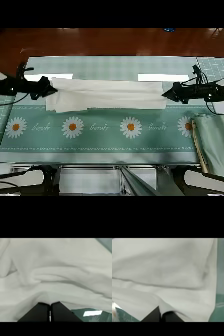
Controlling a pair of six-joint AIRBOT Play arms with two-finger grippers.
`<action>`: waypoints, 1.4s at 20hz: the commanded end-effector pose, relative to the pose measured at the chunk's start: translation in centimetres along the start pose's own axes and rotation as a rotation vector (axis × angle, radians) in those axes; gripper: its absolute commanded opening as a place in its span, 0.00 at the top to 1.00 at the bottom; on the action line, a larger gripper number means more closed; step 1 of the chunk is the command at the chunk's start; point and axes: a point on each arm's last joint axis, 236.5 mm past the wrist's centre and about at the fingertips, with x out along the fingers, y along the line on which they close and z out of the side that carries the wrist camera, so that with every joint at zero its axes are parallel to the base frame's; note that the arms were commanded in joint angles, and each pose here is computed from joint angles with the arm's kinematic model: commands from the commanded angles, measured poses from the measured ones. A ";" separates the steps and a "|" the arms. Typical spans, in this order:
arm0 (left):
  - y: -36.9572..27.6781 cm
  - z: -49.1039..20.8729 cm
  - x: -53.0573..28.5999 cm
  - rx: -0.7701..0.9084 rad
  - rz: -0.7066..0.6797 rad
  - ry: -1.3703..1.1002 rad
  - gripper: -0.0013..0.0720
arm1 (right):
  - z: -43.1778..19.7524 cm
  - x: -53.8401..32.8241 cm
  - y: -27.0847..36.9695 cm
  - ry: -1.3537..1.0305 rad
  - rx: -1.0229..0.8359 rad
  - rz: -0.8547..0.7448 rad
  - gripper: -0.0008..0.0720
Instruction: Fold the shirts.
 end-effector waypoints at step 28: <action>2.7 2.8 -7.2 0.197 0.243 -0.154 0.35 | 5.2 1.9 -8.2 0.035 0.171 -0.170 0.41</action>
